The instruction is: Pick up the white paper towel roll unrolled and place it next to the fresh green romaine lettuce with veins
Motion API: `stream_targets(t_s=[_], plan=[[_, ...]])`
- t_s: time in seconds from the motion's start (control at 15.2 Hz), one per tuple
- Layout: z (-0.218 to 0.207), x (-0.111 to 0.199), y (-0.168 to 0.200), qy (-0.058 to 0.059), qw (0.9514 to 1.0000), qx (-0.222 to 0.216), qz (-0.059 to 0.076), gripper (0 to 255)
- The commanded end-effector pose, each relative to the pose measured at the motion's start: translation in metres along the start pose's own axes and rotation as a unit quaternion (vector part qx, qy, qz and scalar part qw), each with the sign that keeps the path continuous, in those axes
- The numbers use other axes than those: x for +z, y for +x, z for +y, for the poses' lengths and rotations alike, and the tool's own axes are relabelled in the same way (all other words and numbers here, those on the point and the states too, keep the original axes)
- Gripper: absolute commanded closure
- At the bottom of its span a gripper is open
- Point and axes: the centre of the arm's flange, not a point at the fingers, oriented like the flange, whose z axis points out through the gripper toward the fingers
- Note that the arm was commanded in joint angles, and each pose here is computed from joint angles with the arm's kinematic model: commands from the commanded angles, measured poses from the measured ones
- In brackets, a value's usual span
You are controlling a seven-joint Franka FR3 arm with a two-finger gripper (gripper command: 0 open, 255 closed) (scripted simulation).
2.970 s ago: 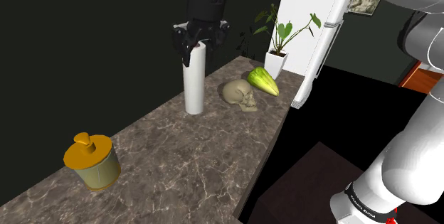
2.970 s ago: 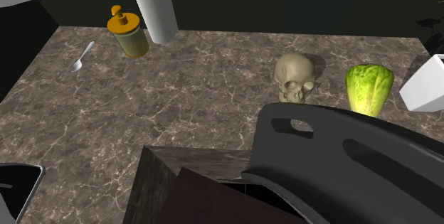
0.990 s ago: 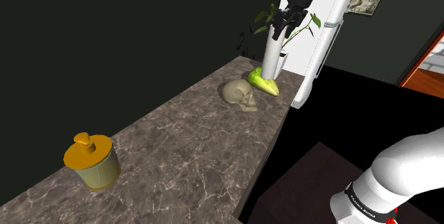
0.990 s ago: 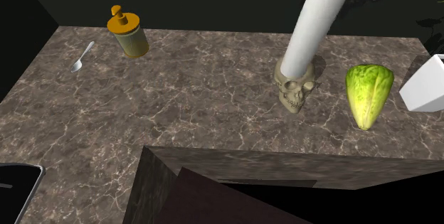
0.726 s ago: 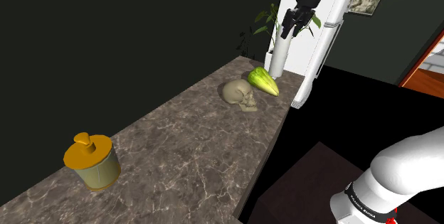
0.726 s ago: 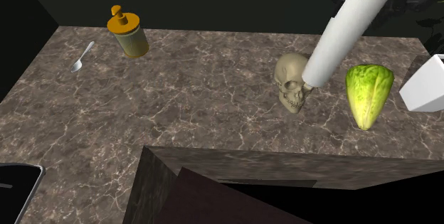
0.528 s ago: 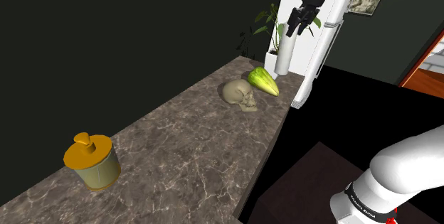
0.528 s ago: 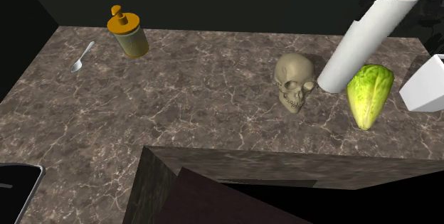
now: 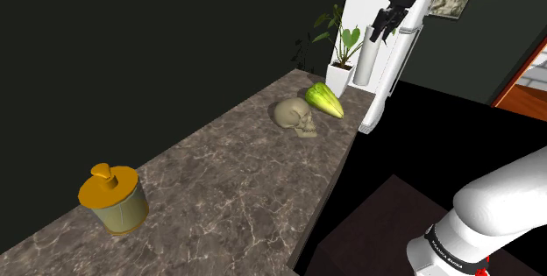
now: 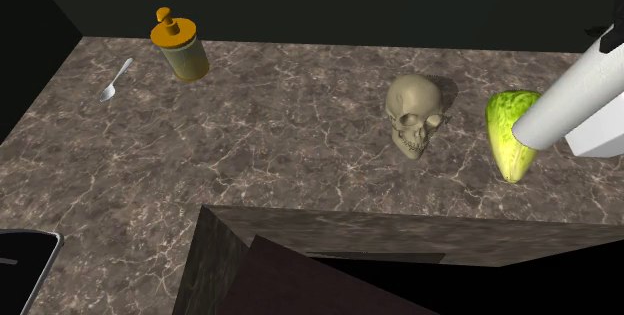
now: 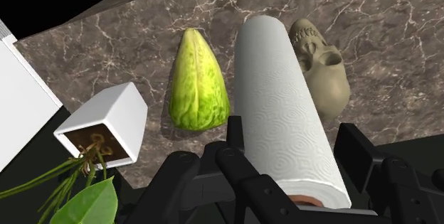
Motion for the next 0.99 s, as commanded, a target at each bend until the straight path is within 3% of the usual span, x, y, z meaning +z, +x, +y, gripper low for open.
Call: stream_targets(t_s=[0.0,0.92], plan=[[0.005,0.008,-0.001,0.0,1.0,-0.001,0.0,255],[0.006,0.08,-0.017,0.0,1.0,-0.001,0.0,255]])
